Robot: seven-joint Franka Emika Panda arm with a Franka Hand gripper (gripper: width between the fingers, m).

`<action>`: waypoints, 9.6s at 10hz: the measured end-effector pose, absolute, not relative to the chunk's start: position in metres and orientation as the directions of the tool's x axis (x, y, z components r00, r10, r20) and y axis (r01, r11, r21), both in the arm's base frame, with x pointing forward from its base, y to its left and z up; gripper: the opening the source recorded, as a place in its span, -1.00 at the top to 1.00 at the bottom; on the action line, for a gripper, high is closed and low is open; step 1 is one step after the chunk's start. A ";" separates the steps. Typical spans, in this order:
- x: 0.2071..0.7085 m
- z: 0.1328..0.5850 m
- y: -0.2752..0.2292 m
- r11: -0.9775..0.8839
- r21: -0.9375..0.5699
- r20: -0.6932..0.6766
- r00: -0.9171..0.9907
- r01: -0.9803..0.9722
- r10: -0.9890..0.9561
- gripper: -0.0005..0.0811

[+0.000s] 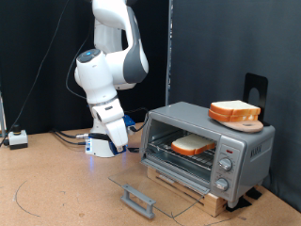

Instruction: Make a piece of toast with the oven

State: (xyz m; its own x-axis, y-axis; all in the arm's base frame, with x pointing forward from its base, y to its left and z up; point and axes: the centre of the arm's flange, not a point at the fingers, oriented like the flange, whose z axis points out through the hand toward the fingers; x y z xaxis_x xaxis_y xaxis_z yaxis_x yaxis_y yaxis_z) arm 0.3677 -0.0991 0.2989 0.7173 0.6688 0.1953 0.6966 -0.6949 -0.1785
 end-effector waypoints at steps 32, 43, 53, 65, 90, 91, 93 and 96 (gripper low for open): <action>0.300 0.377 0.132 -0.414 -0.331 0.410 0.524 0.848 0.746 0.02; 0.290 0.437 0.098 -0.362 -0.259 0.549 0.445 0.896 0.707 -0.99; 0.311 0.429 -0.019 -0.455 -0.258 0.544 0.518 0.852 0.660 -0.99; 0.349 0.420 -0.056 -0.734 -0.536 0.321 0.905 0.418 0.280 -0.99; 0.363 0.315 -0.213 -0.526 -0.654 -0.523 0.827 -0.544 -0.206 -0.99; 0.363 0.299 -0.215 -0.507 -0.640 -0.559 0.803 -0.577 -0.208 -0.99; 0.363 0.265 -0.218 -0.530 -0.587 -0.608 0.766 -0.611 -0.210 -0.99; 0.371 0.256 -0.218 -0.502 -0.621 -0.592 0.780 -0.602 -0.203 -0.99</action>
